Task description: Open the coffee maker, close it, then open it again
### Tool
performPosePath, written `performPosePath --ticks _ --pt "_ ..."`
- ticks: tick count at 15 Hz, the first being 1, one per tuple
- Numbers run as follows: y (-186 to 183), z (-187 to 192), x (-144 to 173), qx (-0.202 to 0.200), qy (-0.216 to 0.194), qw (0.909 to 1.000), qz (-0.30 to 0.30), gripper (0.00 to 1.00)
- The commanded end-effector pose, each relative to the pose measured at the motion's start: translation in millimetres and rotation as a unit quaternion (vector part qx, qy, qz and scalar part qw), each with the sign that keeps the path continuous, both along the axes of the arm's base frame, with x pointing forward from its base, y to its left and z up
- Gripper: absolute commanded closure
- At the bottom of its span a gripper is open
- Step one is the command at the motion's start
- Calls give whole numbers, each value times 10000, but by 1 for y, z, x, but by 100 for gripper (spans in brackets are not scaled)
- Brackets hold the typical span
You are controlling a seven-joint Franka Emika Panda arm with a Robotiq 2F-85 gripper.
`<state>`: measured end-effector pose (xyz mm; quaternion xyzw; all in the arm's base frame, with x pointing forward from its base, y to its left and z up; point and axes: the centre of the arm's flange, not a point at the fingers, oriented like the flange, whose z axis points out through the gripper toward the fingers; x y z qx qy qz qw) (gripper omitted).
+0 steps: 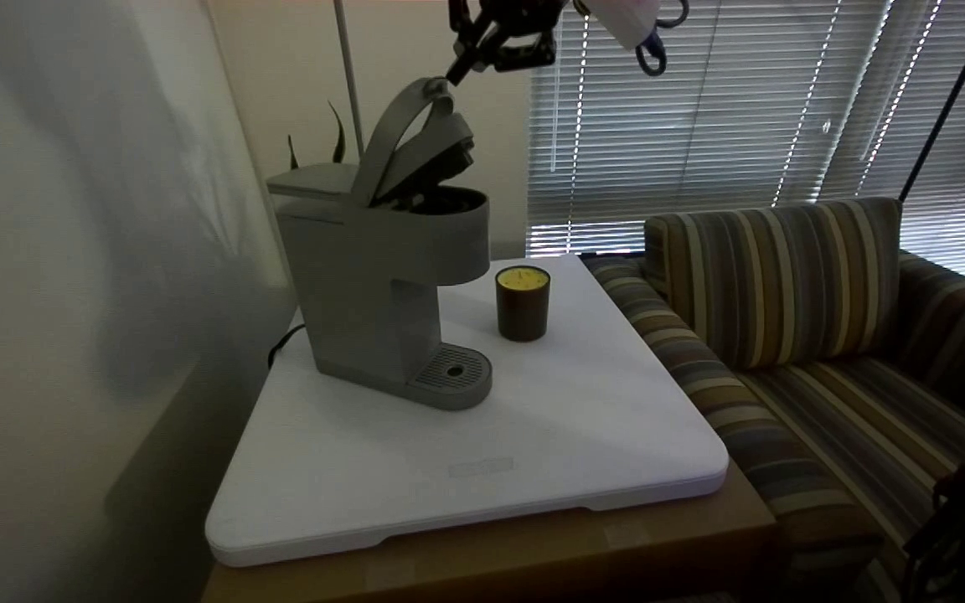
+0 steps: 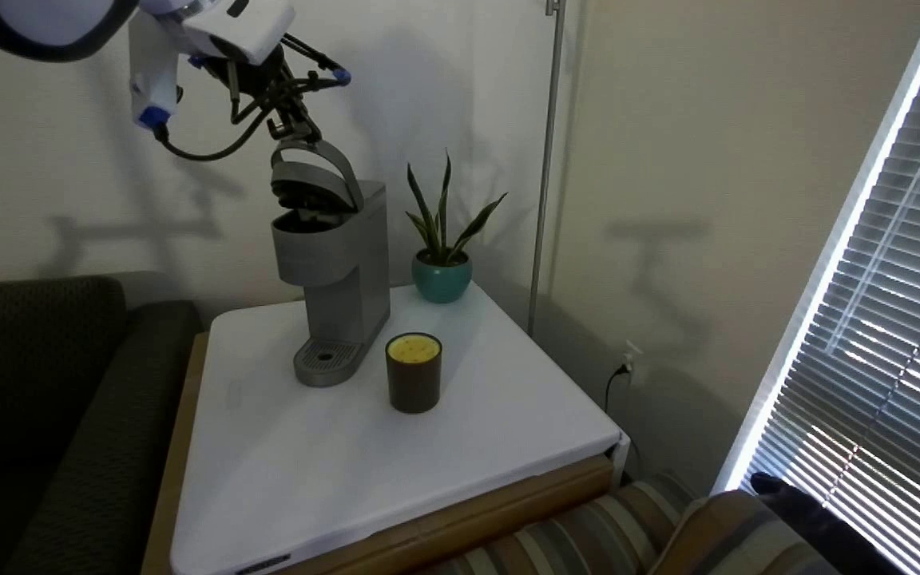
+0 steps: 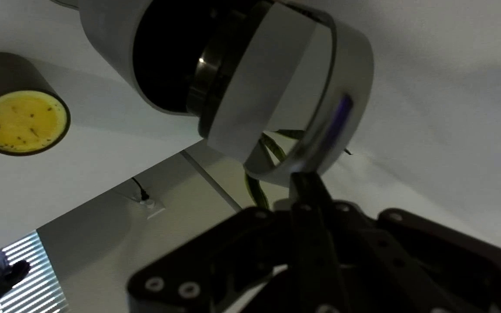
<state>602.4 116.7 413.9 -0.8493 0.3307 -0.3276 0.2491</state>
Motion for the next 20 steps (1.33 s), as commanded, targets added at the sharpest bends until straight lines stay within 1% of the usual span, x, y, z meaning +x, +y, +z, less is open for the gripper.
performPosePath --ticks 1,11,14,16,20 --pt "-1 13 3 33 -125 9999 1 100" --pt "-1 24 -1 48 -216 9998 -5 100" --pt "-1 38 -6 32 -66 9999 82 100" --pt "-6 52 -11 -116 109 9998 114 100" --pt "-28 72 -21 -412 368 9984 133 100"
